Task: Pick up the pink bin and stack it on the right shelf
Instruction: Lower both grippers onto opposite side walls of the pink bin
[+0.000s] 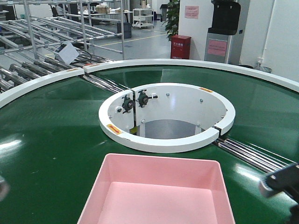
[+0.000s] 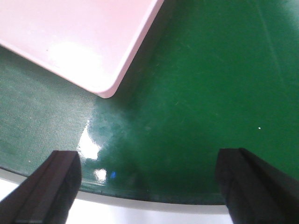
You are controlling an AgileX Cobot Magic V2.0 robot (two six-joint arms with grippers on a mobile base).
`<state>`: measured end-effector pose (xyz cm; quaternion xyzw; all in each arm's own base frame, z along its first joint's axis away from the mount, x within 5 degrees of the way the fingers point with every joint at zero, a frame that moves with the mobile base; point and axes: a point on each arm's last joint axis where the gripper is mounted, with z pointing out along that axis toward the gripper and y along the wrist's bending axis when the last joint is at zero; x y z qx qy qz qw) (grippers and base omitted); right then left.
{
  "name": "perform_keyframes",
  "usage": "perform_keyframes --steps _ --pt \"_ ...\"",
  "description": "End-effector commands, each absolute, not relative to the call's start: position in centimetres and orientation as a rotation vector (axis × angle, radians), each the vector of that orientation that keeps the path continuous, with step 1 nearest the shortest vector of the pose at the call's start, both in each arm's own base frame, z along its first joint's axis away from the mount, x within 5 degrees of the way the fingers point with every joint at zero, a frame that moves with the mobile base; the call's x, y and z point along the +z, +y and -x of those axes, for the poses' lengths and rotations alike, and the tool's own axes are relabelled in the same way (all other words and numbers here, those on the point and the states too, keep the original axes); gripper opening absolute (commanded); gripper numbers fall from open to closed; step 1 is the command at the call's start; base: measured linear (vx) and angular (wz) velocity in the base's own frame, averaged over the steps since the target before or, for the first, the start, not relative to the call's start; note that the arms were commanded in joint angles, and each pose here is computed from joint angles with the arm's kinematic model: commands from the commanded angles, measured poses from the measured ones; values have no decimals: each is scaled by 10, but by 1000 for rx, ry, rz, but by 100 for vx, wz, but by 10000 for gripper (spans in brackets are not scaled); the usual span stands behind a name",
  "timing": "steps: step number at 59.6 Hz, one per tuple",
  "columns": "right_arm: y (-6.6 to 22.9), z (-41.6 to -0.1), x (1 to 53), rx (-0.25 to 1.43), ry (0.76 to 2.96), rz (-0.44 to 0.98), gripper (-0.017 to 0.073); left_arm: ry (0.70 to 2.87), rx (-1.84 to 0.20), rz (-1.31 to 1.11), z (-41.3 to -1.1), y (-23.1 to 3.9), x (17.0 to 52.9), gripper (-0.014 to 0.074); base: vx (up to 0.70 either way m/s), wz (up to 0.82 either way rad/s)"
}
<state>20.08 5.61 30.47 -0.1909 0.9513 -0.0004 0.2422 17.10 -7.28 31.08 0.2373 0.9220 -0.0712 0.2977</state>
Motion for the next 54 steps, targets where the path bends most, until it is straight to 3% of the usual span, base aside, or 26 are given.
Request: perform_keyframes --steps 1,17,36,54 --pt "61 -222 318 -12 2595 488 611 2379 -217 -660 -197 -91 325 589 0 0" --pt "77 -283 320 9 2757 216 565 2525 -224 -653 -277 -128 317 586 0 0" --pt "94 -340 302 18 2818 58 565 2651 -160 -407 -357 -153 299 586 0 0" --pt "103 -372 284 30 2813 -22 565 2741 -146 -299 -396 -157 265 586 0 0"
